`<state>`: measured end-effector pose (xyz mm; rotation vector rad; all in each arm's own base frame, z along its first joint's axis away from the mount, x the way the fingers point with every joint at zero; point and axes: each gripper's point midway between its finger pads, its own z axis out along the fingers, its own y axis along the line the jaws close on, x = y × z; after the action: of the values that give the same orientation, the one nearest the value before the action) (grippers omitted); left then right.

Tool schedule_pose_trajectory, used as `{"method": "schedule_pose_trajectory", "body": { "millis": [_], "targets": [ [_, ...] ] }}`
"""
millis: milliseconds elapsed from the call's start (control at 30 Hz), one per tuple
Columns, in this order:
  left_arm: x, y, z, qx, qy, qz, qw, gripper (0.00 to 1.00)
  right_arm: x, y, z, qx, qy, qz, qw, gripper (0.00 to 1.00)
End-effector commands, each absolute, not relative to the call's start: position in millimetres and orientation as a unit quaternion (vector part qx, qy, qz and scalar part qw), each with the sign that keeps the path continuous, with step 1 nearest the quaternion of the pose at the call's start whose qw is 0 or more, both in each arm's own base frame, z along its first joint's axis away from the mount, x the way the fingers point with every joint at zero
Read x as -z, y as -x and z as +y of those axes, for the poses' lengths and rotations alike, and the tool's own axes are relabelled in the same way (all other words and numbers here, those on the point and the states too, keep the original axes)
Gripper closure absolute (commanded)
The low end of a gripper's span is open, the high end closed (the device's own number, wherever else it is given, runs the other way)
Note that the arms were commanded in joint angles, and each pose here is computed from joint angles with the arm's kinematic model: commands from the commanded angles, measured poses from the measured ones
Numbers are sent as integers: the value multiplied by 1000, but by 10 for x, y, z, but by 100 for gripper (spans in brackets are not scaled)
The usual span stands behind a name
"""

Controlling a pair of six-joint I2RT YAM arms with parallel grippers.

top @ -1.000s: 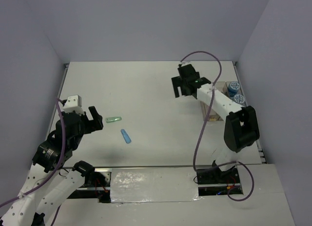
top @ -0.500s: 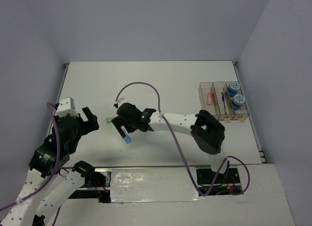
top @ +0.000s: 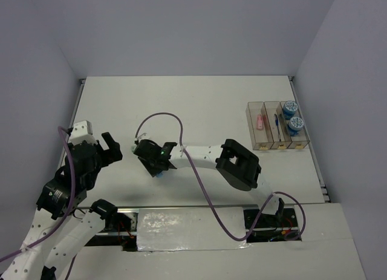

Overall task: Sort the stationery into containers
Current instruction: Pick up the stationery from the center of the board, then place the stationery in the storage box.

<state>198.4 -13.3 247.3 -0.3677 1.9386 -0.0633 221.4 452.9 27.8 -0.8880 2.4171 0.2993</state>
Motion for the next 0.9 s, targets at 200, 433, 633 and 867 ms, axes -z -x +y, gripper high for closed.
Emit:
{"method": "schedule_pose_trajectory", "body": {
  "millis": [200, 433, 633, 867],
  "targets": [
    [-2617, -2023, -165, 41, 152, 808, 568, 1, -200, -2119, 4469, -99, 345, 893, 270, 58],
    [-2629, -2019, -171, 45, 151, 807, 570, 1, -65, -2128, 4399, -79, 359, 893, 260, 64],
    [-2630, -2020, -182, 47, 148, 807, 570, 1, -533, -2513, 3852, -116, 261, 905, 316, 100],
    [-2642, -2013, -182, 49, 146, 805, 573, 1, -1410, -3415, 2133, -23, 142, 893, 427, 100]
  ]
}}
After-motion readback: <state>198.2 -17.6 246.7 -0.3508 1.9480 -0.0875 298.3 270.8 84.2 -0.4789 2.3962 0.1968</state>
